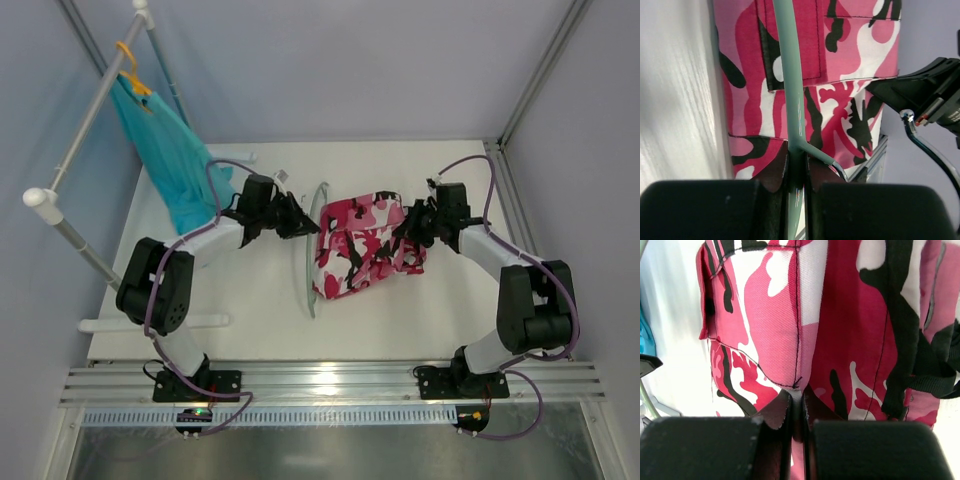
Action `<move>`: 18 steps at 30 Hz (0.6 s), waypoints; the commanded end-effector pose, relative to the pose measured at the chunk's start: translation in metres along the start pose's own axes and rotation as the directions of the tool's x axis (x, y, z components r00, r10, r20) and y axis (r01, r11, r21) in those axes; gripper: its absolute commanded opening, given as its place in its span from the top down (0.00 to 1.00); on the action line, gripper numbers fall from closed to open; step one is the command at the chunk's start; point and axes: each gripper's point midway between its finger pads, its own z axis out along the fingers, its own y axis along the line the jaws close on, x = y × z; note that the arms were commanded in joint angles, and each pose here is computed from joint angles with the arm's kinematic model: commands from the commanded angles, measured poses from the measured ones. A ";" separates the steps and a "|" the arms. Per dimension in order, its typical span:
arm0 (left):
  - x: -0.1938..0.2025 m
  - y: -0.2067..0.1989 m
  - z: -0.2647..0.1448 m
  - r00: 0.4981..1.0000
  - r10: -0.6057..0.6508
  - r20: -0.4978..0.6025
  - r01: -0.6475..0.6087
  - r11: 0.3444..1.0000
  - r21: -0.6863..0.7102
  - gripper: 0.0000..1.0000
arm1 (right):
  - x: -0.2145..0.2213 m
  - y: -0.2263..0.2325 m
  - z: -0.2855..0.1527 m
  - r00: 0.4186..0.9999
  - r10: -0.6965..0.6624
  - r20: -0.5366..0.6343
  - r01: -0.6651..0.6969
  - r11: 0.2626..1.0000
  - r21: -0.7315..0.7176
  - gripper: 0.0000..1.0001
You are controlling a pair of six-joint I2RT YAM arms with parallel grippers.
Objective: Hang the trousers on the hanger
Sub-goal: Place trousers on hanger
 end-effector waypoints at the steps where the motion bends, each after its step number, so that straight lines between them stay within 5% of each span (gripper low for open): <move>1: 0.010 -0.028 -0.008 0.997 -0.069 -0.025 0.072 0.992 0.106 1.00 | -0.025 0.024 -0.009 0.992 -0.001 0.126 0.011 0.997 -0.077 0.96; 9: 0.021 -0.044 -0.005 0.995 -0.098 -0.001 0.096 0.970 0.225 1.00 | -0.021 0.033 -0.006 0.993 -0.002 0.114 0.012 0.996 -0.087 0.96; 18: 0.041 0.030 0.009 0.992 -0.122 0.045 0.123 0.992 -0.029 1.00 | -0.060 0.068 -0.050 0.982 -0.070 0.173 0.082 0.995 -0.061 0.96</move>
